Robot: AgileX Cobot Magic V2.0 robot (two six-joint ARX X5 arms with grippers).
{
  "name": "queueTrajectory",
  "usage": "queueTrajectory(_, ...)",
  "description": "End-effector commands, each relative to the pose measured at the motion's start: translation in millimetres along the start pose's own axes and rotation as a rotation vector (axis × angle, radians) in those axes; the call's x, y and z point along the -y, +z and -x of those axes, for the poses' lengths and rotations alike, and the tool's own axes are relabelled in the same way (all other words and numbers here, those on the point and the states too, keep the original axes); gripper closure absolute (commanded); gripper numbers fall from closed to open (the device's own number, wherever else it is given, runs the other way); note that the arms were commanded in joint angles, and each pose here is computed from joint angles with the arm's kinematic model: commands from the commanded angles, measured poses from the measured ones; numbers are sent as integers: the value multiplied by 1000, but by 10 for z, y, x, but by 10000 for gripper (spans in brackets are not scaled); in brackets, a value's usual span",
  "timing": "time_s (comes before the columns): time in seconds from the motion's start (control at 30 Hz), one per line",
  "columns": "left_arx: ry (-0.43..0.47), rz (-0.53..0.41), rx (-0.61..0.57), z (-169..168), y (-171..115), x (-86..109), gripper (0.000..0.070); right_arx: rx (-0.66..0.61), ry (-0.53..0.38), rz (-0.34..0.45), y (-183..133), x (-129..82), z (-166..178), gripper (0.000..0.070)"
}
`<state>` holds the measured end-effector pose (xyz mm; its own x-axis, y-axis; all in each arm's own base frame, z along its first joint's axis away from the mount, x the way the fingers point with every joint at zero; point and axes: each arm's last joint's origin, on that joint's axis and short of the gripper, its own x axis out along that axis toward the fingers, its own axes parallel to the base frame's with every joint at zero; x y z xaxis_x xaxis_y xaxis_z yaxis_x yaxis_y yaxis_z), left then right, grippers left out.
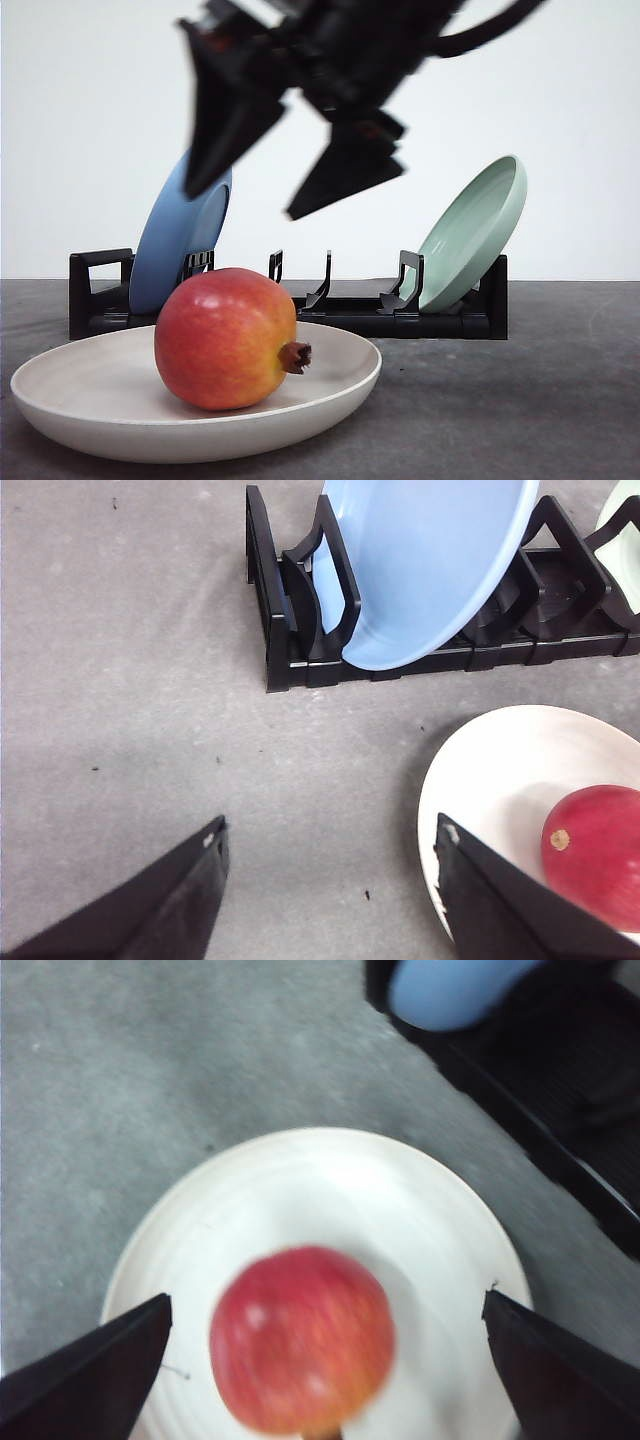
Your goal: Place pomegranate in white plate
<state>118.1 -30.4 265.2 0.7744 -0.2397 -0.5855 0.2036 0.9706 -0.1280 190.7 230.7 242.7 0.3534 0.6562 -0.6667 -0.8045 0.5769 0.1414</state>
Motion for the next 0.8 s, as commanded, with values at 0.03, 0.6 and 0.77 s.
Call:
queueTrajectory(0.03,0,-1,19,16,45,7,307,23,-18,-15,-65,62,121,67)
queueTrajectory(0.6,0,-1,19,16,45,7,307,153,-295,-292,-769,650,1015,68)
queueTrajectory(0.77,0,-1,19,16,45,7,307,204,-378,-355,-869,754,1189,68)
